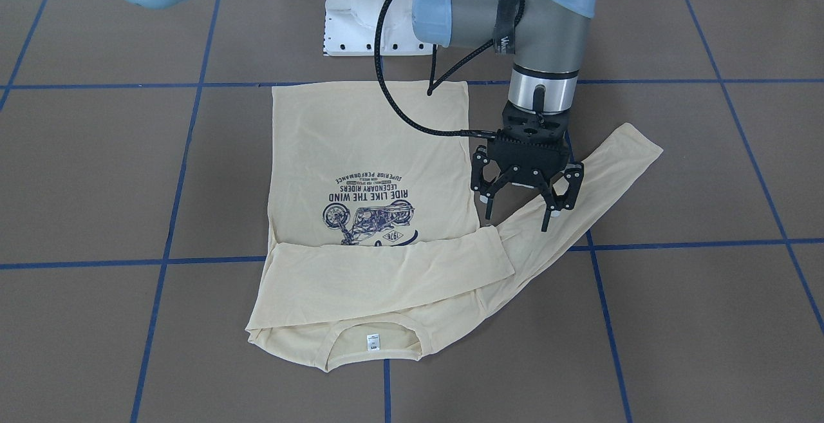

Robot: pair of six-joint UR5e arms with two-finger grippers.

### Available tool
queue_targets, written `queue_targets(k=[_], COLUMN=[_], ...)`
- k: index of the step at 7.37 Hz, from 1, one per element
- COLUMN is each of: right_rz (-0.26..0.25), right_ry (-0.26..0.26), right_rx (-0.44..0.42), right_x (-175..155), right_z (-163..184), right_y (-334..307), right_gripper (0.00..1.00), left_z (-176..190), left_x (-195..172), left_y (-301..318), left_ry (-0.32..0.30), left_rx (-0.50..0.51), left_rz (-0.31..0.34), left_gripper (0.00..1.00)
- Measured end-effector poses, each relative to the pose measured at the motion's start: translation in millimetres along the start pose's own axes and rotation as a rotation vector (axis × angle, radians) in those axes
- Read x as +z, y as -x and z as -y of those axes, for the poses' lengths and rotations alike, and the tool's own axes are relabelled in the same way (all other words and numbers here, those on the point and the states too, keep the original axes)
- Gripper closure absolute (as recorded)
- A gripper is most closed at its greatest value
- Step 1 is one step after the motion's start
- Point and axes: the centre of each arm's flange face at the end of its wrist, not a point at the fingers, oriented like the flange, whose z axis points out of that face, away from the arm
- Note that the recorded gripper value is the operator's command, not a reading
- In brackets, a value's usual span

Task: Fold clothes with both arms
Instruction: 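Carry the sleeve with the right gripper across the shirt body and release, then grasp the other sleeve cuff with the left gripper while the right arm withdraws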

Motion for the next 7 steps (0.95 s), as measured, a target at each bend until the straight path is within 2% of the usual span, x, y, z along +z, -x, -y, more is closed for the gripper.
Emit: queue_targets(k=[2,4,5,7], right_rz=[-0.033,-0.034,-0.017,0.011], right_ry=[0.081,0.136,0.160,0.202], right_rx=[-0.026,-0.129,-0.191,-0.349], right_x=[11.5,10.6,8.1,-8.9], right_z=[49.1,95.4,120.7,166.7], right_y=[-44.2,-130.5,-194.7,-347.6], right_gripper=[0.00,0.00,0.00,0.00], left_z=[7.4,-0.9,-16.1,-39.0], left_x=[20.0,53.2,64.6,87.7], left_y=[-27.0,-74.5,-94.4,-128.7], left_ry=[0.008,0.017,0.021,0.029], left_rx=[0.043,0.046,0.036,-0.009], left_rz=[-0.069,-0.172,-0.206,-0.204], left_gripper=[0.00,0.00,0.00,0.00])
